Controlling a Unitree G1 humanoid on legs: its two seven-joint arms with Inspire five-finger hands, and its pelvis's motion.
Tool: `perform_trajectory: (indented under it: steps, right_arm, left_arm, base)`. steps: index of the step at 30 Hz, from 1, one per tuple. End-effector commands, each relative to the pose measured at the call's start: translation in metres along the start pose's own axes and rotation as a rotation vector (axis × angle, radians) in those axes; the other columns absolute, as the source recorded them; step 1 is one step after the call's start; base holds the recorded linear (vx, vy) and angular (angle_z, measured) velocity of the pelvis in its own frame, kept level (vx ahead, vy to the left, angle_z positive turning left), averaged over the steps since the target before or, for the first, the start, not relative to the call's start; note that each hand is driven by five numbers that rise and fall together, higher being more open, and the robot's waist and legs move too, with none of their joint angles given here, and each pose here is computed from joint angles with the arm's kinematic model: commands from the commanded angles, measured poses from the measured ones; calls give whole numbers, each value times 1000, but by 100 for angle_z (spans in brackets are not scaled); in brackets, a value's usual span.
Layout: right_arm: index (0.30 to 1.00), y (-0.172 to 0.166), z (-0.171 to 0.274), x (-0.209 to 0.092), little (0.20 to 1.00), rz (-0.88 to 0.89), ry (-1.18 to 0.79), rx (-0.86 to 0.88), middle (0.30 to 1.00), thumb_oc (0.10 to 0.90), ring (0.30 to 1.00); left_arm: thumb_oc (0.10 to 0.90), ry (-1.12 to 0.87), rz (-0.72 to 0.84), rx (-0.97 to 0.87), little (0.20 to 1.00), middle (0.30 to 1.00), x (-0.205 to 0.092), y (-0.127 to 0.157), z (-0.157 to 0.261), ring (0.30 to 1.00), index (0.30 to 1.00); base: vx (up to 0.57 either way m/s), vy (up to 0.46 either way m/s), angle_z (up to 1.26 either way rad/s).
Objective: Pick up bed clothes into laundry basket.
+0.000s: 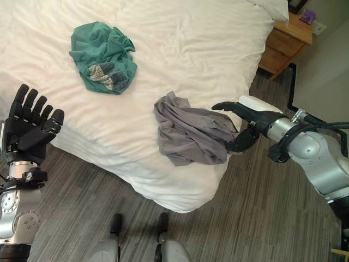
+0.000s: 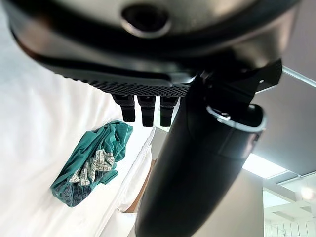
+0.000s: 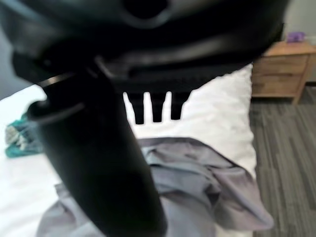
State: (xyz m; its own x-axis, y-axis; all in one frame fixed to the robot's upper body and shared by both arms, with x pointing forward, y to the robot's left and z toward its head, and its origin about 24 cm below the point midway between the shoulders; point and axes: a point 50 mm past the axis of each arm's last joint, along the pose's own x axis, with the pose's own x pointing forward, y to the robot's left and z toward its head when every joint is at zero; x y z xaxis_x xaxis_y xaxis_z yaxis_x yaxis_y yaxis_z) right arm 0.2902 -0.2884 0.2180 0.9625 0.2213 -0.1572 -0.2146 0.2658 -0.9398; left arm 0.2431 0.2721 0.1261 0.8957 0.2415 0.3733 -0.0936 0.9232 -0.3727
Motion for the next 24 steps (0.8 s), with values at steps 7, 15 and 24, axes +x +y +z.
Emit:
perform_trajectory:
  steps: [7,15,24]
  right_arm:
    - [900,-61,21,10,900,-263,-47,-56,900,800,900]
    - [900,-57,26,19,900,-245,-57,-44,900,800,900]
    - [900,-45,19,21,900,-209,-55,61,900,800,900]
  left_arm:
    - [800,-200,-134,41,900,900,16,-22,42,900,900]
    - [800,-209,-139,41,900,900,17,-25,45,900,900]
    - [800,-220,-135,60,900,900,20,-26,48,900,900]
  base:
    - [0,0,0]
    - [12,-10,5]
    - [11,-9,3]
